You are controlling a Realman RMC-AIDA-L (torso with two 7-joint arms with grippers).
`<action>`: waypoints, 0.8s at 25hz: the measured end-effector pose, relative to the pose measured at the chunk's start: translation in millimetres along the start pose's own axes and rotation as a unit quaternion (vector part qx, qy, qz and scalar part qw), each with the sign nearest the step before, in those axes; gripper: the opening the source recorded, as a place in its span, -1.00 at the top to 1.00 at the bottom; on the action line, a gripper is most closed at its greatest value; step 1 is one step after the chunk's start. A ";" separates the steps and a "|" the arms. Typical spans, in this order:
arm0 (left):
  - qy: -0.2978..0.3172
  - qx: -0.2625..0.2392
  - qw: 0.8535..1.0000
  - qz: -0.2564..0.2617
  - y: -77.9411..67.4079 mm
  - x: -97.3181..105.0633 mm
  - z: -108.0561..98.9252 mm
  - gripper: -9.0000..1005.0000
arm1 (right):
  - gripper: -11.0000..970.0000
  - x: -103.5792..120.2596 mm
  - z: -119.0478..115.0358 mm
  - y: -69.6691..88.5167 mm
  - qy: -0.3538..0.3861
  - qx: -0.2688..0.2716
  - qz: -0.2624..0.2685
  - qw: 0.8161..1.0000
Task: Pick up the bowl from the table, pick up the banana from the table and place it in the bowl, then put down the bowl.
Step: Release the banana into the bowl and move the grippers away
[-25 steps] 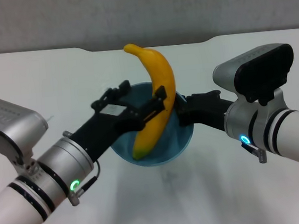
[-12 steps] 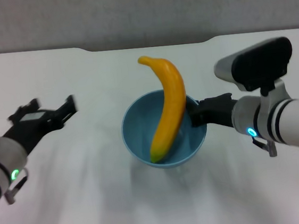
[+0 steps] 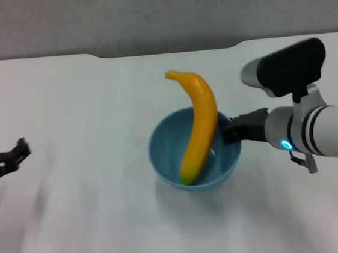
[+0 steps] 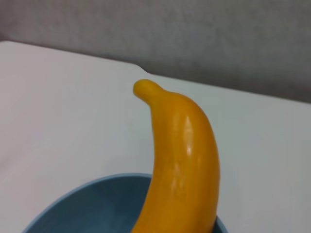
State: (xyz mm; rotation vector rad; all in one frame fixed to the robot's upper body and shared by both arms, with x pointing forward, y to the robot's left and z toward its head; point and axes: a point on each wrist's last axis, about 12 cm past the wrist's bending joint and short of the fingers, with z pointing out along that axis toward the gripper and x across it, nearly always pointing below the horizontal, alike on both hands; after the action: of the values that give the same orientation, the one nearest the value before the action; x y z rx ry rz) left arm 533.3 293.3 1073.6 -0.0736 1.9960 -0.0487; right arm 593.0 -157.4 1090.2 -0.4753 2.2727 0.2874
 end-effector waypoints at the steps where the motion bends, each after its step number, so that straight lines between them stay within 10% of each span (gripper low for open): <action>1: 0.002 -0.007 1.000 -0.002 4.3 1.3 -1.2 -0.79 | 0.87 2.9 0.7 -2.4 0.003 0.003 0.003 1.000; 20: 0.016 -0.042 0.999 -0.012 25.3 11.5 -4.6 -0.79 | 0.87 33.3 6.1 -21.4 -0.026 0.020 0.037 0.999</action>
State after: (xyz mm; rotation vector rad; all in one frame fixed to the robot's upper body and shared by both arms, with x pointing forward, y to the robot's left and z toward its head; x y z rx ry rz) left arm 523.6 317.7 1063.3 -0.1505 2.0288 0.0184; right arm 585.2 -182.8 1060.2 -0.3590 2.2433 0.2871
